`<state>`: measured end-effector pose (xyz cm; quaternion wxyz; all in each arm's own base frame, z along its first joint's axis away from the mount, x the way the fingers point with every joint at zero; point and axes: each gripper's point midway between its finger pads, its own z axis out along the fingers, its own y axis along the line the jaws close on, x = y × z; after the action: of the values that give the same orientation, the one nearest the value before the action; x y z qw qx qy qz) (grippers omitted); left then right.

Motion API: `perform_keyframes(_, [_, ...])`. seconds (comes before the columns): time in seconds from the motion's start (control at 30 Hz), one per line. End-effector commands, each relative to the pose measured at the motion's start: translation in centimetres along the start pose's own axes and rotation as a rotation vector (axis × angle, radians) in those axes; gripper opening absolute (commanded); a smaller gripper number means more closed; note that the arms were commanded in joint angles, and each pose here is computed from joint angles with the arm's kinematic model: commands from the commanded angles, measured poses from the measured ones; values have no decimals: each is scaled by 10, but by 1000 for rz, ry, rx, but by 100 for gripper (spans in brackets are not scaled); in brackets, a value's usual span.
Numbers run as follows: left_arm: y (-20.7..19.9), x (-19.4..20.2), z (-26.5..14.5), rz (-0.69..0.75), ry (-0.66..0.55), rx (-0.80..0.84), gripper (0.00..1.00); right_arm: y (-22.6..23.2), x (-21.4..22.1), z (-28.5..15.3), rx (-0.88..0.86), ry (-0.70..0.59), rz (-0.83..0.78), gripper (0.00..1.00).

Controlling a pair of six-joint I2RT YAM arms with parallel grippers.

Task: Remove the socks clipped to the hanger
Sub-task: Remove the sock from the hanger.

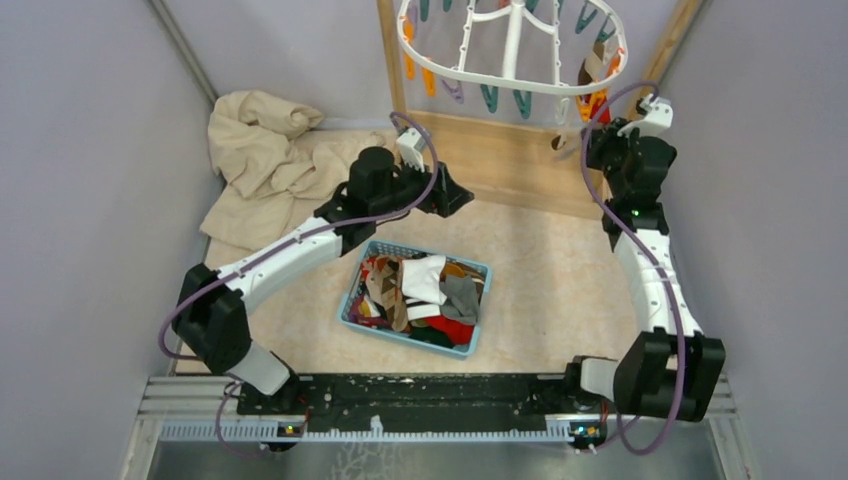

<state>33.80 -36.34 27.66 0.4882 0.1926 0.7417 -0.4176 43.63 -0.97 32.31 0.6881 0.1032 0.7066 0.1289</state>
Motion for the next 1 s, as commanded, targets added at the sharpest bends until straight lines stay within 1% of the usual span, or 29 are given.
perform_keyframes(0.0, [-36, -19, 17, 74, -83, 86, 88, 39, -9, -25, -137, 23, 60, 0])
perform_keyframes(0.03, [-42, -18, 20, 89, -91, 100, 91, 45, -5, -30, -147, 42, 67, 0])
perform_keyframes(0.07, [-47, -18, 23, 102, -100, 114, 98, 52, -3, -35, -166, 54, 74, 0])
perform_keyframes(0.1, [-53, -15, 26, 112, -104, 130, 99, 60, 1, -39, -187, 71, 88, 0])
perform_keyframes(0.23, [-67, -15, 34, 149, -155, 186, 99, 94, 17, -58, -259, 134, 109, 0])
perform_keyframes(0.43, [-89, -17, 41, 190, -187, 240, 99, 112, 32, -76, -303, 201, 168, 0])
perform_keyframes(0.57, [-92, -18, 50, 209, -208, 228, 99, 121, 31, -82, -324, 214, 184, 0])
perform_keyframes(0.73, [-100, -10, 64, 248, -199, 215, 99, 135, 29, -88, -358, 236, 201, 0])
perform_keyframes(0.97, [-95, 8, 79, 315, -175, 124, 99, 150, 29, -96, -385, 261, 216, 0])
